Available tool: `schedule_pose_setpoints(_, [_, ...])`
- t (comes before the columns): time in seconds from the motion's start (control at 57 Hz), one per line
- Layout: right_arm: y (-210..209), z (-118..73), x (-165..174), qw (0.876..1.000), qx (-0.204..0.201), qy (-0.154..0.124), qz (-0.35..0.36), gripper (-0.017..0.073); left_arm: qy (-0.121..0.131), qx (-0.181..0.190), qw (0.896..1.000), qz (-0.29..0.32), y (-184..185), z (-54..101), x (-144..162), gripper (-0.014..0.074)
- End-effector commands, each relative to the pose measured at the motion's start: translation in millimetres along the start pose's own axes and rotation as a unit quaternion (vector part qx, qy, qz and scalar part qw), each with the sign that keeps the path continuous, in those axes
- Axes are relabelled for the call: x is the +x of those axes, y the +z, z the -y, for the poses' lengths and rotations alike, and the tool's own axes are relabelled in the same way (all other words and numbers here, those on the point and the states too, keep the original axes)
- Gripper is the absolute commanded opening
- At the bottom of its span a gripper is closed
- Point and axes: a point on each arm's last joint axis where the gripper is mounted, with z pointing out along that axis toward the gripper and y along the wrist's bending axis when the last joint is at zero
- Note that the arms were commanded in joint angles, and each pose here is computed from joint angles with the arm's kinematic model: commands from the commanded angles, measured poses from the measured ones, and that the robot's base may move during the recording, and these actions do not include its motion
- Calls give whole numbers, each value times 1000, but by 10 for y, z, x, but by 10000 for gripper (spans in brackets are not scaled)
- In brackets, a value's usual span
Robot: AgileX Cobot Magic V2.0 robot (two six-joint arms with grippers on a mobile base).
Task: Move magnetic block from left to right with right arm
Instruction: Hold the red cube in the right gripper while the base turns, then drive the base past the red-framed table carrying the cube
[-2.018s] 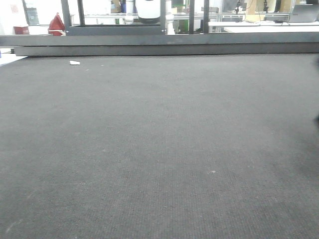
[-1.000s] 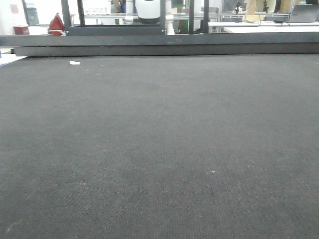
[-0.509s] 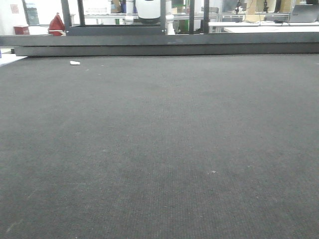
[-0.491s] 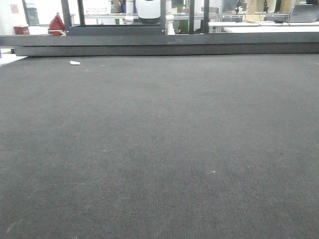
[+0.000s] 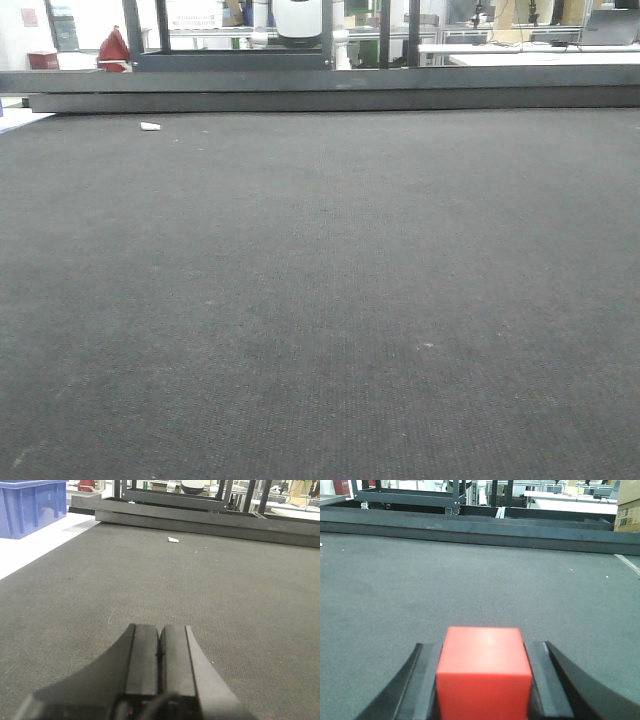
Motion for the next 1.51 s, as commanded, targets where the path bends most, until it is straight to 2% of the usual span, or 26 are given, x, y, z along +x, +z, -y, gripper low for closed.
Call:
schedule_pose_setpoints(0.0, [-12,11,-183,998,8,-8,59,338,-5,0,999,40,-3,-3,-45,-126])
schedule_pose_setpoints(1.491, [-12,11,-183,998,8,-8,59,338,-5,0,999,40,-3,-3,-45,-126])
